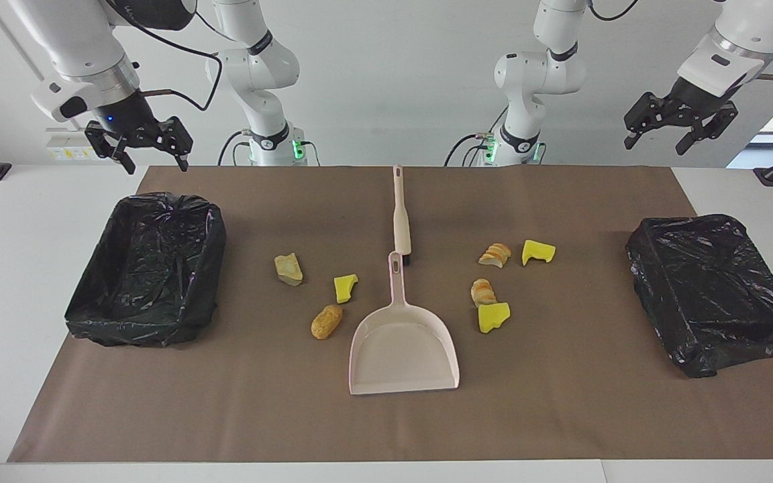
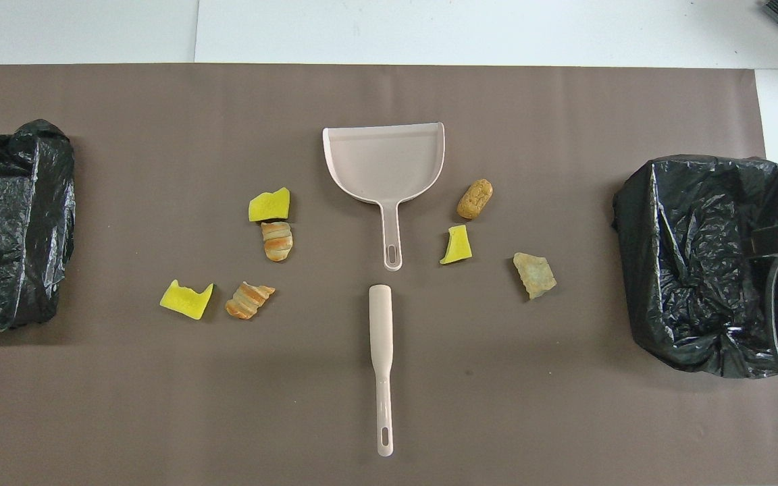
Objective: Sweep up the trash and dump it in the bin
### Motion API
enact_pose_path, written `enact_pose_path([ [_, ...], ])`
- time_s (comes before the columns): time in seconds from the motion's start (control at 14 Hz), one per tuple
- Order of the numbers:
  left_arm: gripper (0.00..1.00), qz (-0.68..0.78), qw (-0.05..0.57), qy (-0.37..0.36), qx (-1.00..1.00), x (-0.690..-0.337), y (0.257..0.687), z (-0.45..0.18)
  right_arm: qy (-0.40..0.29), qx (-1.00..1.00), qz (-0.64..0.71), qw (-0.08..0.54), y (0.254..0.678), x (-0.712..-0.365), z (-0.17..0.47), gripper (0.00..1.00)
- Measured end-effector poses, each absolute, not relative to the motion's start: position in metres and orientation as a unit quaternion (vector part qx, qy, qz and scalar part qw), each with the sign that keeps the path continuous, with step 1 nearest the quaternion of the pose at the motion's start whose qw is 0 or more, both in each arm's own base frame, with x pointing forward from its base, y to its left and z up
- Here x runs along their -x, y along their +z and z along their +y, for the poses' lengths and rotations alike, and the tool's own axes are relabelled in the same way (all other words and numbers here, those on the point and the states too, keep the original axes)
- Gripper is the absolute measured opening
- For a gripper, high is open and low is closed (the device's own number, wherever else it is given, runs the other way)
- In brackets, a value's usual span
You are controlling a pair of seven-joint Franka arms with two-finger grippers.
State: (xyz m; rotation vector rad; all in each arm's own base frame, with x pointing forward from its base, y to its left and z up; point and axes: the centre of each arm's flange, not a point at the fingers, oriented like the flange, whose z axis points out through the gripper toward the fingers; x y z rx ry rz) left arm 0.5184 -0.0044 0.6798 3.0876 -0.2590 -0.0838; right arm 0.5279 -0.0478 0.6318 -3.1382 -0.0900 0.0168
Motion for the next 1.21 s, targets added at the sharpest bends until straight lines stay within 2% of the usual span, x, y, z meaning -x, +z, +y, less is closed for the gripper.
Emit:
enact_pose_path([
  [0.64, 1.00, -0.094, 0.021, -0.031, -0.995, -0.517, 0.677, -0.016, 0.010, 1.000, -0.029, 0.002, 0.627, -0.528, -0.048, 1.00],
  [0.93, 1.00, -0.112, 0.014, -0.045, -0.993, -0.495, 0.651, -0.080, 0.011, 1.000, -0.029, 0.002, 0.626, -0.528, -0.048, 1.00],
  [1.21, 1.00, -0.121, 0.001, -0.043, -0.992, -0.441, 0.604, -0.175, 0.013, 0.999, -0.029, 0.002, 0.624, -0.527, -0.048, 1.00],
])
